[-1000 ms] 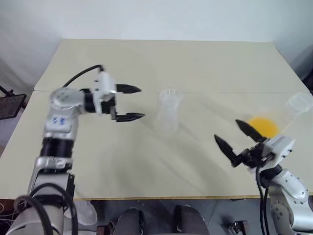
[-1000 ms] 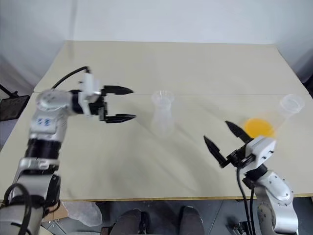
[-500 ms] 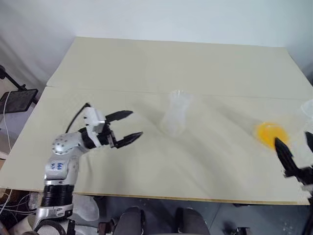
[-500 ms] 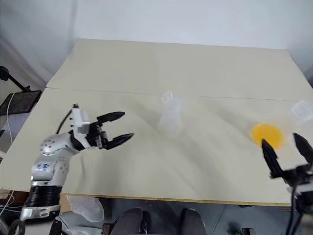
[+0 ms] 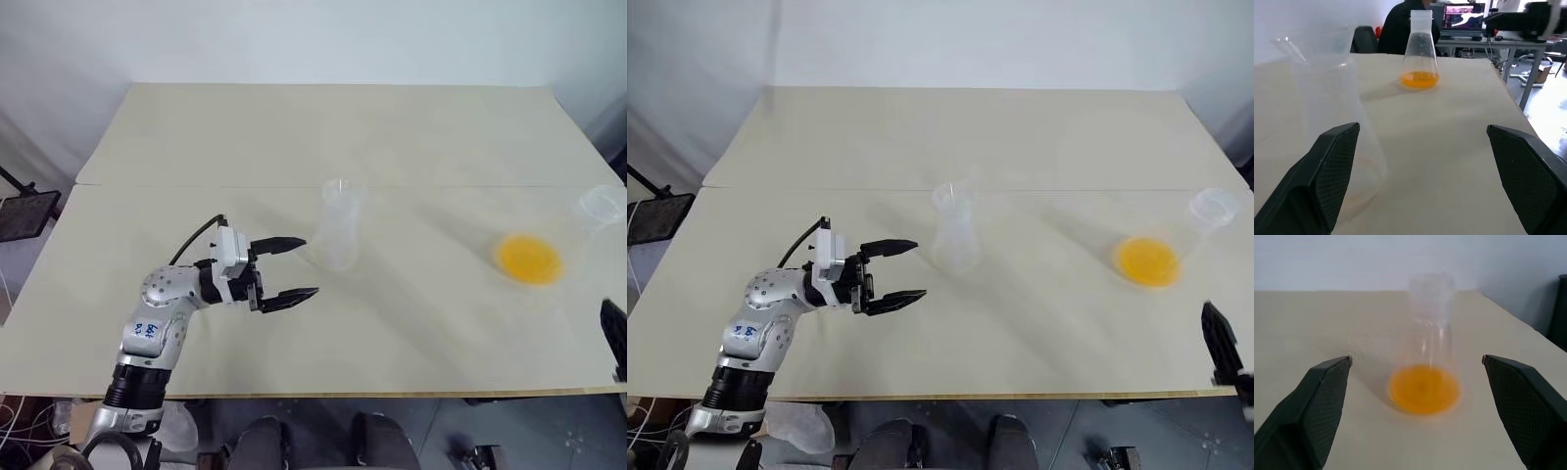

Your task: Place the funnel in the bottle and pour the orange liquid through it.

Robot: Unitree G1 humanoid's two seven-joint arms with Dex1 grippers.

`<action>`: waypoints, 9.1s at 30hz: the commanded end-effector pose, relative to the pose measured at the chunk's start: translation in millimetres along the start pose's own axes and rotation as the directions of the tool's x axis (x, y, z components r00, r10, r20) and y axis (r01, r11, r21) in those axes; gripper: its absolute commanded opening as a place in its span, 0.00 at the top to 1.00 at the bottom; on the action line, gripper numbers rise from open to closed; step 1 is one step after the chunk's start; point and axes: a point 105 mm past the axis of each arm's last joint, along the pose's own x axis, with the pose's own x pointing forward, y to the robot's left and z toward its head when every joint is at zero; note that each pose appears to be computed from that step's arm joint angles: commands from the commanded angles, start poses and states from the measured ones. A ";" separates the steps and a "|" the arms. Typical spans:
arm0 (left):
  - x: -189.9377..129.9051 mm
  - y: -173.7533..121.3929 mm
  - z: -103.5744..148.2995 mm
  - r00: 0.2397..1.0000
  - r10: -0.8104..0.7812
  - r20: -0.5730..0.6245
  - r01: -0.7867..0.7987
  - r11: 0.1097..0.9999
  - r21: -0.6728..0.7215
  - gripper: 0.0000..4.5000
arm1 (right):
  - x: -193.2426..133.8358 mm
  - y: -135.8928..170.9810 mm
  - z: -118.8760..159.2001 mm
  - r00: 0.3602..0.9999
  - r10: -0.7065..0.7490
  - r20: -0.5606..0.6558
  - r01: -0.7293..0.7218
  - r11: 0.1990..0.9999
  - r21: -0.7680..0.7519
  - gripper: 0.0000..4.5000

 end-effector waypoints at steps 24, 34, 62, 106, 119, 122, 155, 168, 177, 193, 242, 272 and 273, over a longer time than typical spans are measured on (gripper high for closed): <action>-5.4 -5.7 17.5 0.989 0.136 0.054 -0.140 0.988 0.070 0.02 | 103.3 -14.0 -12.0 1.000 -0.029 -0.002 0.029 0.999 0.031 0.00; -6.3 -3.2 19.2 0.988 0.145 0.054 -0.149 0.985 0.085 0.02 | 111.9 -24.9 -13.8 0.998 -0.066 0.014 0.066 0.998 0.016 0.00; -2.2 -0.2 20.5 0.983 0.163 0.083 -0.171 0.980 0.098 0.00 | 136.3 -10.1 13.2 0.990 0.006 0.141 -0.003 1.000 -0.023 0.45; -1.7 11.4 21.9 0.960 0.245 0.136 -0.252 0.967 0.043 0.00 | 179.5 253.6 50.2 0.724 0.659 0.204 0.087 0.205 -0.975 0.45; -0.3 12.3 22.6 0.955 0.259 0.144 -0.267 0.963 0.041 0.00 | 179.5 256.3 56.5 0.703 0.671 0.236 0.189 0.144 -0.971 0.45; -1.0 11.3 22.4 0.955 0.260 0.144 -0.268 0.963 0.039 0.00 | 179.4 257.9 56.6 0.696 0.676 0.243 0.203 0.139 -0.969 0.45; -0.3 10.4 22.0 0.944 0.290 0.156 -0.299 0.954 0.034 0.00 | 177.6 267.4 52.3 0.651 0.710 0.268 0.291 0.093 -0.952 0.45; 0.9 8.8 20.2 0.938 0.306 0.163 -0.314 0.949 0.027 0.00 | 175.1 270.7 54.4 0.630 0.729 0.269 0.311 0.081 -0.947 0.45; -1.5 4.8 23.0 0.927 0.315 0.202 -0.326 0.945 0.019 0.00 | 172.2 272.7 56.1 0.612 0.739 0.283 0.320 0.096 -0.943 0.45; 0.7 2.2 25.8 0.924 0.307 0.230 -0.316 0.949 0.002 0.00 | 170.8 276.4 55.5 0.599 0.751 0.278 0.339 0.076 -0.938 0.45; 4.9 10.7 23.3 0.909 0.331 0.252 -0.344 0.939 0.007 0.00 | 177.8 268.9 60.3 0.576 0.760 0.301 0.434 0.028 -0.900 0.45; 4.9 9.3 22.7 0.907 0.336 0.254 -0.349 0.937 0.008 0.00 | 178.1 268.9 61.0 0.565 0.764 0.313 0.460 0.023 -0.888 0.45; 4.9 9.3 22.8 0.907 0.335 0.254 -0.349 0.937 0.008 0.00 | 178.1 268.8 61.1 0.565 0.764 0.313 0.461 0.023 -0.887 0.45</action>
